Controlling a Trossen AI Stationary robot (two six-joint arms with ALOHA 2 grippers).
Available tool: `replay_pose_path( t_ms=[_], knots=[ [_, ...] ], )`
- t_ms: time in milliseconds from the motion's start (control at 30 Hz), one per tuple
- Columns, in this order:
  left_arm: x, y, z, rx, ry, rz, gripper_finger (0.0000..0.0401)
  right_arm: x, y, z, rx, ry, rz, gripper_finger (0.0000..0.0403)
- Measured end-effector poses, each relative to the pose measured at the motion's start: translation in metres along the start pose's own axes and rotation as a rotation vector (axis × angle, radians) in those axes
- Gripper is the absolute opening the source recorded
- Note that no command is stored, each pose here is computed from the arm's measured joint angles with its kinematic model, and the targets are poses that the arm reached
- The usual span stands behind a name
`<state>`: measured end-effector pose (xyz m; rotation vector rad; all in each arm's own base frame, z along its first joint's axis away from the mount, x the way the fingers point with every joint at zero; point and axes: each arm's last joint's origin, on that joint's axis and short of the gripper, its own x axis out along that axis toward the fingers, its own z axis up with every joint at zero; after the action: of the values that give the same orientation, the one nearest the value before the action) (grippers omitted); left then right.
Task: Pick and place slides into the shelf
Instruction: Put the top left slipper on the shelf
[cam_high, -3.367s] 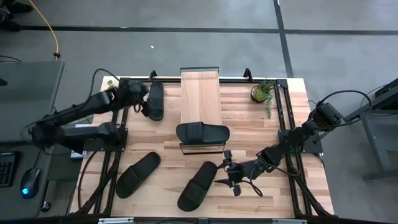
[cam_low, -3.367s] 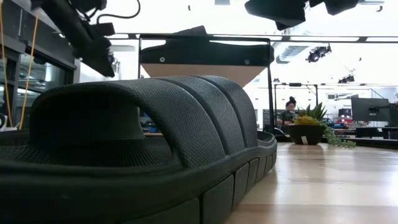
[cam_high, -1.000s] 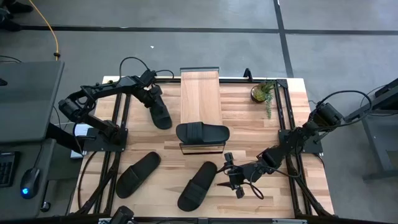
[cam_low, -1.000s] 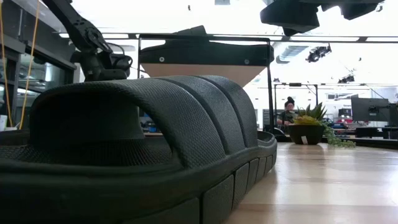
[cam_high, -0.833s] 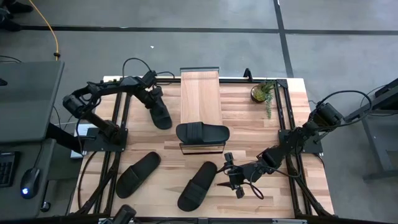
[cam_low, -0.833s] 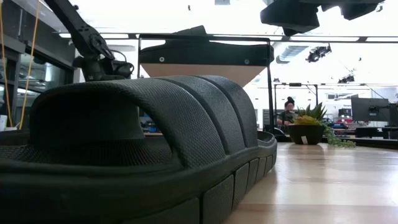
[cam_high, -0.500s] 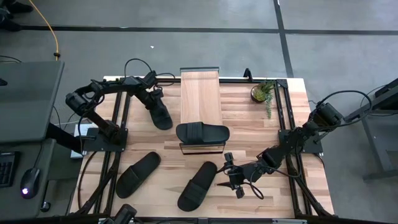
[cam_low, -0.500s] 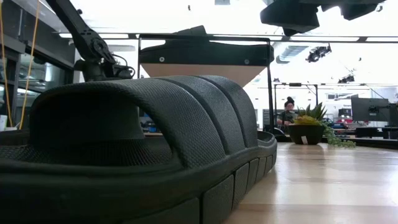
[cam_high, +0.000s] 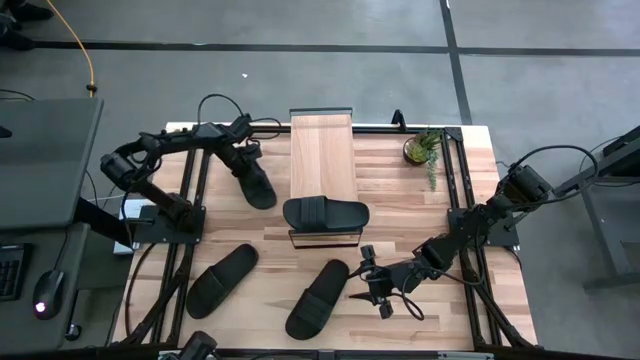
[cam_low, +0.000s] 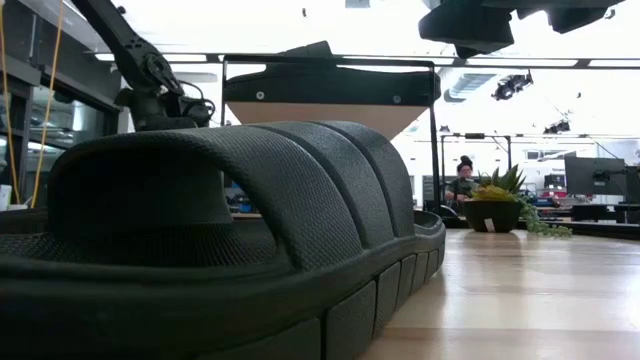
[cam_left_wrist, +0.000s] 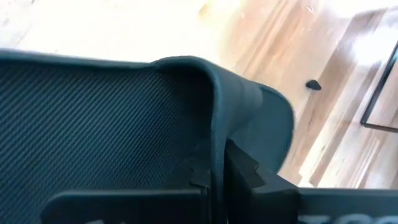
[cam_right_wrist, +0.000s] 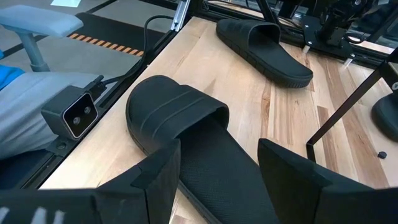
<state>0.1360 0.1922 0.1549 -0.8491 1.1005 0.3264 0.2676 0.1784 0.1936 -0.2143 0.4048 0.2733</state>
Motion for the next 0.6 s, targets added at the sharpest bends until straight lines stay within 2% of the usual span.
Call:
replay_pose_path(
  t_ms=[233,400,600],
  knots=[
    [-0.021,-0.011,-0.009,0.010,-0.009,0.055,0.0005,0.000,-0.001,0.000,0.003,0.003,-0.026,0.0206],
    [-0.045,-0.023,-0.013,0.009,-0.008,0.109,0.0005,0.000,-0.003,0.000,0.021,0.002,-0.092,0.0206],
    [-0.078,-0.045,-0.015,0.054,-0.061,0.124,0.0004,0.000,-0.004,0.001,0.036,-0.011,-0.105,0.0206]
  ],
)
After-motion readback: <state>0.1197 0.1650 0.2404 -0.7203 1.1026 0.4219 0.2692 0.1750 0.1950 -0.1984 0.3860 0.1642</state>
